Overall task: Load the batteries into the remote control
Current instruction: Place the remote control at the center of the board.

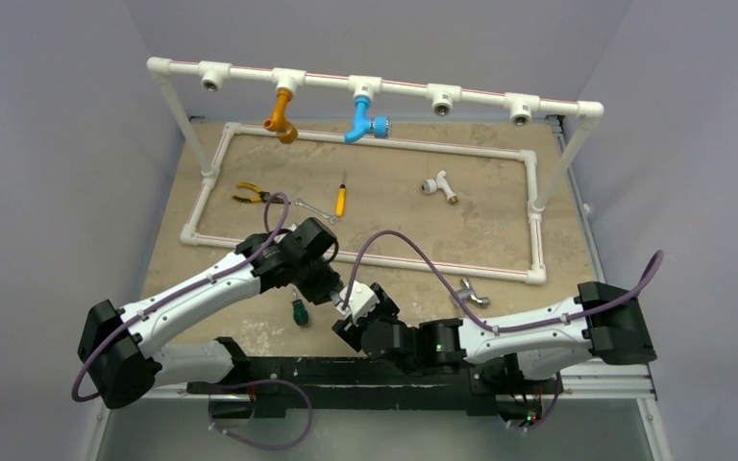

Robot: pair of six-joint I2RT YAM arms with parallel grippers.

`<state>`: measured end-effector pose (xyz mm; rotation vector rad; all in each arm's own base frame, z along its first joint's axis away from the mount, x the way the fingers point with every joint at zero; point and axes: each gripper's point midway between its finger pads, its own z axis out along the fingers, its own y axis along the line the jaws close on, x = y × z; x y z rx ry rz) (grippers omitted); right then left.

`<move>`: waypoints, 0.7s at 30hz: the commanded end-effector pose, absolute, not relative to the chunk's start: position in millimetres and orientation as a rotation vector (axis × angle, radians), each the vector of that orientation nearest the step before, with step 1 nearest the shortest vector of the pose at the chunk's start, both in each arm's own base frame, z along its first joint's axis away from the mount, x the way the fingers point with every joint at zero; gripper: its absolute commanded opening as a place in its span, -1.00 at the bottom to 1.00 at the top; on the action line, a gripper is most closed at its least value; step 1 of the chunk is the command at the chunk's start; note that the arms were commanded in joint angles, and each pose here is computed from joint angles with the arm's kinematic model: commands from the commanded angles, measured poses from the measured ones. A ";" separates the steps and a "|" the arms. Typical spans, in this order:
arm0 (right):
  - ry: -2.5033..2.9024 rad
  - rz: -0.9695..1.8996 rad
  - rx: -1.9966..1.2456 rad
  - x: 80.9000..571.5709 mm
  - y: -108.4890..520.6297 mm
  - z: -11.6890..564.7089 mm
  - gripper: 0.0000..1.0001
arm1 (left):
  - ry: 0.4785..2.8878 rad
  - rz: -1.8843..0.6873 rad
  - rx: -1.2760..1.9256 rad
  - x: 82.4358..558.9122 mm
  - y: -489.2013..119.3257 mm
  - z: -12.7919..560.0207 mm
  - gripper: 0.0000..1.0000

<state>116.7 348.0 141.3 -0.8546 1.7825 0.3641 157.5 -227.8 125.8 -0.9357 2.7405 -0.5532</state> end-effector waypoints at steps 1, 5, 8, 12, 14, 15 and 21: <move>1.801 0.380 -0.813 119.6 356.4 153.2 0.21 | 2.737 -0.688 -0.914 158.3 -244.3 145.3 -1.00; 1.807 0.365 -0.813 121.1 357.6 151.8 -0.20 | 2.742 -0.723 -0.895 158.3 -249.3 146.8 -1.00; 1.822 0.332 -0.812 123.3 355.2 148.8 -0.69 | 2.744 -0.782 -0.864 158.7 -256.8 148.6 -1.00; 1.838 0.321 -0.798 124.3 353.8 149.7 -0.99 | 2.752 -0.801 -0.850 159.0 -260.5 146.2 -1.00; 1.843 0.330 -0.788 123.7 352.8 151.2 -1.00 | 2.756 -0.815 -0.821 159.1 -262.9 146.2 -0.95; 1.847 0.333 -0.779 124.3 351.6 151.6 -1.00 | 2.755 -0.820 -0.811 159.5 -263.4 146.4 -0.77; 1.889 0.403 -0.677 131.3 340.3 154.9 -1.00 | 2.701 -0.840 -0.774 163.3 -258.9 152.3 0.21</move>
